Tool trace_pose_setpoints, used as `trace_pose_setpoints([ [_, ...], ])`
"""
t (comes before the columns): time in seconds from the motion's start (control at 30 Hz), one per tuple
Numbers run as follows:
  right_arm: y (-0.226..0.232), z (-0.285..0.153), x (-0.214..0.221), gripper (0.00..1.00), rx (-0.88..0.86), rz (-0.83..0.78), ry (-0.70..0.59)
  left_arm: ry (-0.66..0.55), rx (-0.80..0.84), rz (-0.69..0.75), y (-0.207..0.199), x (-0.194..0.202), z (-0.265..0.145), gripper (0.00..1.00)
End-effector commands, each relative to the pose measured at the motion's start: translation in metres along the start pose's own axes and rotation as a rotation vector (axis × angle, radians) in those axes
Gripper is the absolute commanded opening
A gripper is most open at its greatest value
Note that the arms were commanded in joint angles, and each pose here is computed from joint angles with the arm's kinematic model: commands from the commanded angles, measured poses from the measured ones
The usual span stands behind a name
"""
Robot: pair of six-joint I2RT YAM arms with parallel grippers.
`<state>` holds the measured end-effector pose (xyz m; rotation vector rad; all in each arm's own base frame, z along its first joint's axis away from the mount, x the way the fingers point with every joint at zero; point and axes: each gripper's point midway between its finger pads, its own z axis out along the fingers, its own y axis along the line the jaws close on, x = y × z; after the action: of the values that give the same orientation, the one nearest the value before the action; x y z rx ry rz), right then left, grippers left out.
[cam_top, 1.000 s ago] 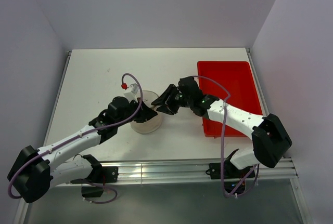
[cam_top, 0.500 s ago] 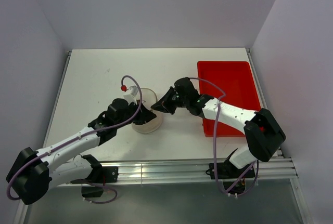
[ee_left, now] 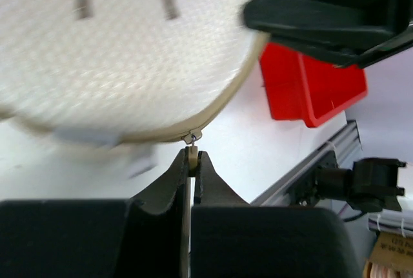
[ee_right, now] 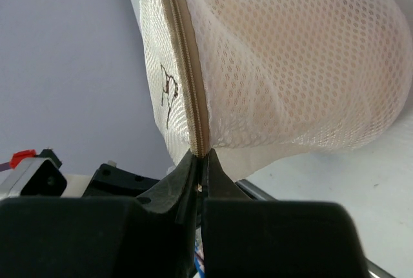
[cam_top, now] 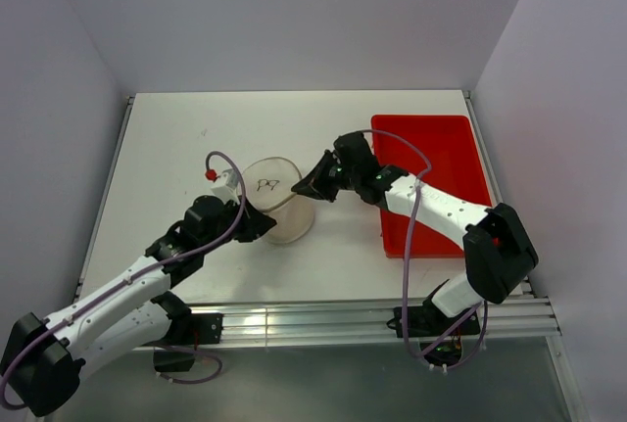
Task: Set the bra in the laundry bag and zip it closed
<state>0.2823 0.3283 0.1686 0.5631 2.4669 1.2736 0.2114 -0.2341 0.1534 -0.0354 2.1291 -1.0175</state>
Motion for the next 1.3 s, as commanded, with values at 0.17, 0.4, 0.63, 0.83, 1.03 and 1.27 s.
trace_pose_setpoints([
  [0.17, 0.02, -0.015, -0.04, 0.0, 0.009, -0.191, -0.098, -0.011, -0.085, -0.049, 0.037, -0.002, -0.013, 0.0],
  [0.4, 0.033, -0.023, -0.049, 0.0, 0.012, -0.333, -0.093, -0.019, -0.144, -0.093, 0.058, -0.008, -0.012, 0.0],
  [0.63, 0.034, -0.032, -0.051, 0.0, 0.012, -0.407, -0.076, -0.037, -0.21, -0.136, 0.074, -0.015, -0.009, 0.0],
  [0.83, 0.032, -0.041, -0.059, 0.0, 0.003, -0.425, -0.086, -0.048, -0.251, -0.154, 0.084, -0.018, -0.009, 0.0],
  [1.03, 0.037, -0.046, -0.064, 0.0, -0.008, -0.442, -0.09, -0.066, -0.286, -0.166, 0.089, -0.027, -0.009, 0.0],
  [1.27, 0.037, -0.048, -0.063, 0.0, -0.008, -0.453, -0.082, -0.09, -0.306, -0.171, 0.093, -0.036, -0.01, 0.0],
])
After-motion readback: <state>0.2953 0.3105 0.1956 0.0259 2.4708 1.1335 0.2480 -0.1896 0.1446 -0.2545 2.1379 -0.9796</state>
